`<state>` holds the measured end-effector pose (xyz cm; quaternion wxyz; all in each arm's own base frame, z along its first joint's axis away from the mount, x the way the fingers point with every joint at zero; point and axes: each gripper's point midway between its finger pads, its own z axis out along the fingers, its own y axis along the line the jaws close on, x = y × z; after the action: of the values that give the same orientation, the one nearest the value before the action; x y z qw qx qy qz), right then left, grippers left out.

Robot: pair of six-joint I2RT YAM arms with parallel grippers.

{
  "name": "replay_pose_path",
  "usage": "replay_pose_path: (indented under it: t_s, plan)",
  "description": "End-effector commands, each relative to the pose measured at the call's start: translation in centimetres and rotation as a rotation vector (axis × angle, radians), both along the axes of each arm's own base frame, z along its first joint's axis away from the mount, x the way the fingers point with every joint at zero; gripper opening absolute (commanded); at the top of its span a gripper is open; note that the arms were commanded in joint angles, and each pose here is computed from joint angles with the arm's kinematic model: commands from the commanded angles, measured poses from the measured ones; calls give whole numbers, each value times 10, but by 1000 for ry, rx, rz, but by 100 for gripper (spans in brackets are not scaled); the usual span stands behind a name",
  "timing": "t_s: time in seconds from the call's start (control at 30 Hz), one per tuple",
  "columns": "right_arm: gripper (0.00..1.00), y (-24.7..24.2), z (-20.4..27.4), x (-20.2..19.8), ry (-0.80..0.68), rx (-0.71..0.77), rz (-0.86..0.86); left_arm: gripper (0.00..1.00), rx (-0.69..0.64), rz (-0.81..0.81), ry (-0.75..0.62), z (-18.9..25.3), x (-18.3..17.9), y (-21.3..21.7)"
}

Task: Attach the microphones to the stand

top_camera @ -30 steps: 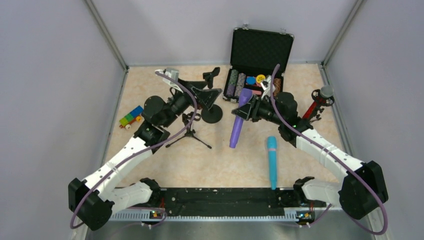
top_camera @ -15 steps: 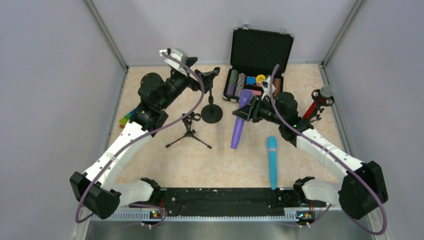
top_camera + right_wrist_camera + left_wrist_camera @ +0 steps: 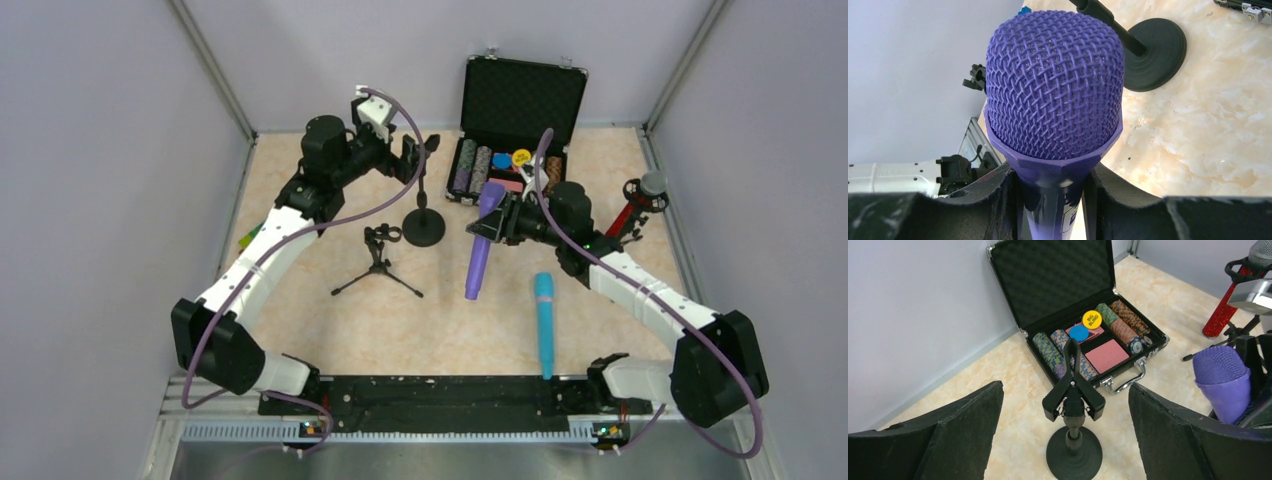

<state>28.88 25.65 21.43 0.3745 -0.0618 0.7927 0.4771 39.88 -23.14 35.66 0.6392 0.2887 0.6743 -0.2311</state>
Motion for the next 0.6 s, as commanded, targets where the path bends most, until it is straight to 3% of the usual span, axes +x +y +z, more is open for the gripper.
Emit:
replay_pose_path:
  t_s: [0.0,0.57]
  plan:
    - [0,1,24,8,-63,32,12,99,-26,-42,-53,14,10,-2]
    - [0,-4,19,13,-36,31,-1,96,-31,-95,-4,-24,36,-17]
